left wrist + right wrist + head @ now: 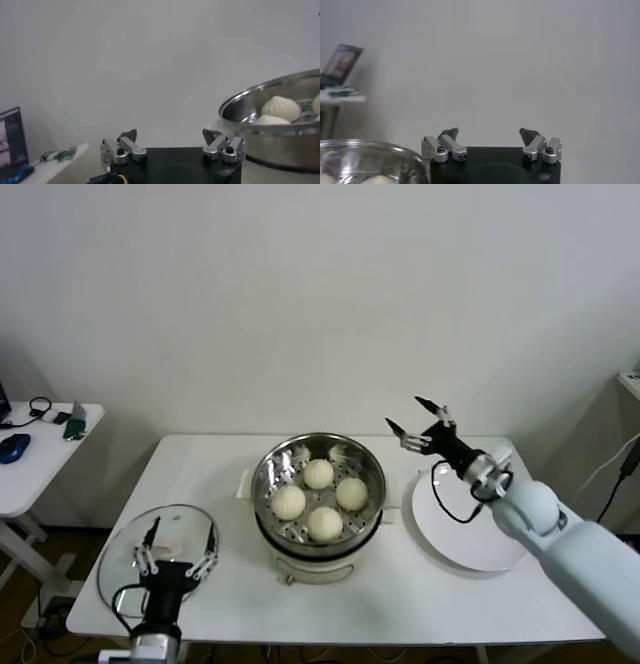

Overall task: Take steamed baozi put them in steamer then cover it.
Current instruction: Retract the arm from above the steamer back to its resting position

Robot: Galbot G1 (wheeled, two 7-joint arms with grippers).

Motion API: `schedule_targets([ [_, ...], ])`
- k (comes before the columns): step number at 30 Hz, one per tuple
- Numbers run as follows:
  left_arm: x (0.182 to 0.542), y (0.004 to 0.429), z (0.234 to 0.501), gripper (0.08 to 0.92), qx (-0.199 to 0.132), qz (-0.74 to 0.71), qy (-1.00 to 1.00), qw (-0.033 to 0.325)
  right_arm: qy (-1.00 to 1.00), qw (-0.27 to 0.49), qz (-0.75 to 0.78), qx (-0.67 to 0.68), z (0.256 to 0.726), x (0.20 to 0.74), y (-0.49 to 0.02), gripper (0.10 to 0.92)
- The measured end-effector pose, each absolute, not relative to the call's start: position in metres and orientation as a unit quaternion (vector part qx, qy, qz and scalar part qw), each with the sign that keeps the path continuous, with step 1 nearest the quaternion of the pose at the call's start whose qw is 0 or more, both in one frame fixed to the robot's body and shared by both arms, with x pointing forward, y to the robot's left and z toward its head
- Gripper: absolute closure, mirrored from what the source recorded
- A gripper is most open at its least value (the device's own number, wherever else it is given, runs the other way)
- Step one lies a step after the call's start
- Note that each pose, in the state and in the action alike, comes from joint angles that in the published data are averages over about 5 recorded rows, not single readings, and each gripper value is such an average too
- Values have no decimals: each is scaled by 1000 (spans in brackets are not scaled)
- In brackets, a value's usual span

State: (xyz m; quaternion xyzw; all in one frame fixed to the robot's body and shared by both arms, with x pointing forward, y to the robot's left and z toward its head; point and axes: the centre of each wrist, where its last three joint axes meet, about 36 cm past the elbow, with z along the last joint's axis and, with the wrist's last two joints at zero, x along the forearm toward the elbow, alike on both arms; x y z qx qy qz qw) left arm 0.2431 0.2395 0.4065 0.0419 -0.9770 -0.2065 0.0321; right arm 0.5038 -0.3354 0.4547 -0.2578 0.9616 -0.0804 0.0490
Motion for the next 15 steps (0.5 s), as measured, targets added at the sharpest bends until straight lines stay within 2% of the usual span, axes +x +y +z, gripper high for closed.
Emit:
schedule_targets([
  [10, 242, 260, 410, 177, 46, -427, -902, 49, 990, 29, -22, -139, 416, 441, -360, 200],
  [15, 241, 273, 403, 177, 30, -559, -826, 66, 996, 6, -6, -91, 399, 409, -376, 200],
])
